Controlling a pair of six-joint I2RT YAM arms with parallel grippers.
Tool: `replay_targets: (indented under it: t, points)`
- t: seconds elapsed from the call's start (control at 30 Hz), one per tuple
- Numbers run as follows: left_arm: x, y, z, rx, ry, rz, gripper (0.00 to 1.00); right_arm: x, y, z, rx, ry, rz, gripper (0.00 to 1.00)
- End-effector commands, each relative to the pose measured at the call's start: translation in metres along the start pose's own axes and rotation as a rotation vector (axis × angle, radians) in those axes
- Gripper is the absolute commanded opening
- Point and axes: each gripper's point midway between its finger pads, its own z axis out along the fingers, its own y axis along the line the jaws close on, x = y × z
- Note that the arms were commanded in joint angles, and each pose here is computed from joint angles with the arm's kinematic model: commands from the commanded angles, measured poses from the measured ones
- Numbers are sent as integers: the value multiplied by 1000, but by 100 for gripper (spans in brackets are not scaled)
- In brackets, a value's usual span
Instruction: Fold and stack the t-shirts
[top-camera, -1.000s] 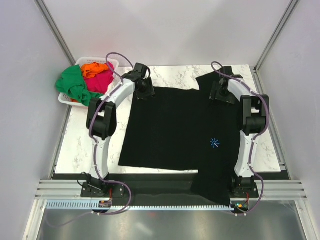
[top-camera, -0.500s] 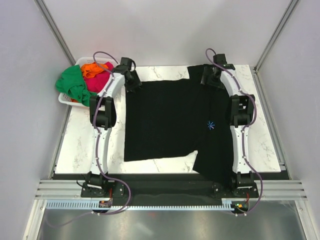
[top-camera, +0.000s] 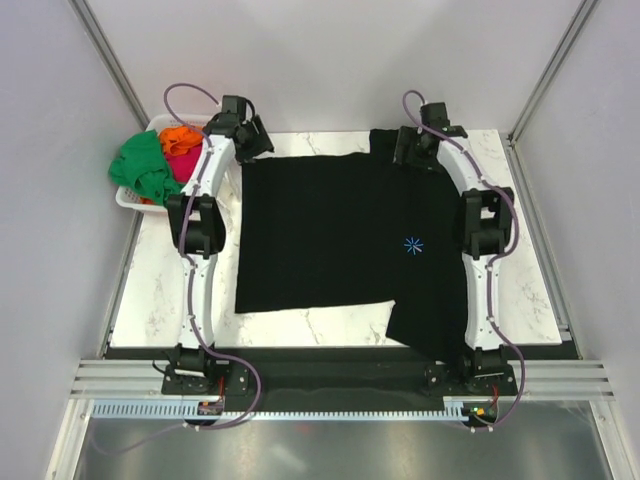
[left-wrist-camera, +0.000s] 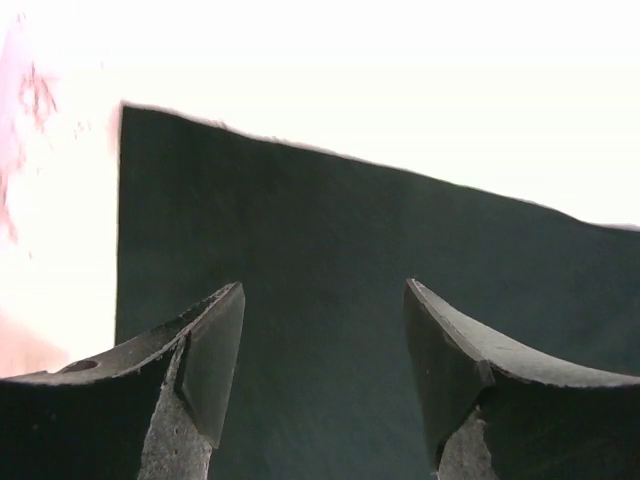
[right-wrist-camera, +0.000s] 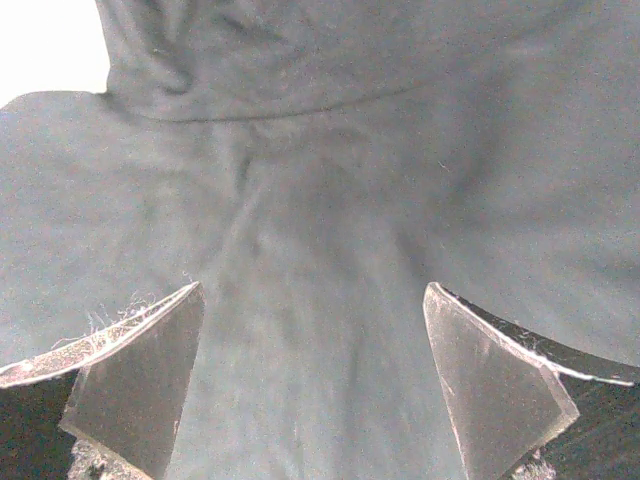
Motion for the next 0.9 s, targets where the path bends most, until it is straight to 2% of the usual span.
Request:
replay_targets:
  t: [0.0, 0.03, 0.07, 0.1, 0.13, 0.17, 0.2, 0.23, 0.27, 0.3, 0.33, 0.37, 0.4, 0.43, 0.47, 0.5, 0.63, 0.73, 0.87]
  points:
    - [-54, -84, -133, 182, -194, 96, 72, -78, 9, -121, 22, -278, -18, 98]
    - [-38, -80, -138, 160, -160, 100, 72, -76, 4, -135, 47, -289, -10, 98]
    - [-31, -79, -149, 146, -157, 108, 72, -86, 1, -173, 71, -352, 2, 98]
    - [-31, -92, -189, 173, -197, 124, 72, -64, -8, -172, 101, -307, 6, 98]
    - [-1, -77, -182, 128, -131, 128, 72, -56, -15, -183, 127, -308, 23, 98]
    - [11, -72, -190, 108, -121, 134, 72, -57, -19, -219, 149, -364, 93, 98]
    - [25, -73, -203, 113, -107, 145, 70, -25, -49, -219, 279, -313, 143, 98]
    - [51, -58, -223, 102, -74, 134, 69, -12, -56, -231, 308, -310, 188, 98]
    - [63, -52, -238, 98, -73, 127, 68, -5, -53, -264, 273, -352, 247, 98]
    - [82, -48, -248, 102, -54, 126, 68, 32, -58, -254, 266, -278, 247, 98]
    - [109, -28, -270, 80, -42, 101, 67, 49, -48, -257, 200, -249, 264, 98]
    - [123, -16, -278, 53, -39, 87, 67, 59, -46, -281, 162, -282, 290, 98]
    - [142, -8, -286, 40, -20, 82, 67, 97, -46, -272, 161, -211, 305, 98]
    - [172, 13, -285, -6, 29, 56, 67, 112, -45, -276, 155, -197, 312, 98]
    - [185, 23, -303, -17, 22, 51, 67, 126, -45, -292, 143, -206, 322, 97]
    - [198, 33, -308, -36, 37, 41, 66, 154, -44, -287, 148, -153, 334, 97]
    - [271, 94, -307, -206, 166, -60, 66, 214, -31, -295, 84, -49, 372, 97]
    - [303, 119, -302, -255, 172, -165, 67, 244, -29, -298, 62, -9, 376, 96]
    - [308, 125, -291, -287, 149, -222, 67, 261, -28, -302, 29, 22, 354, 97]
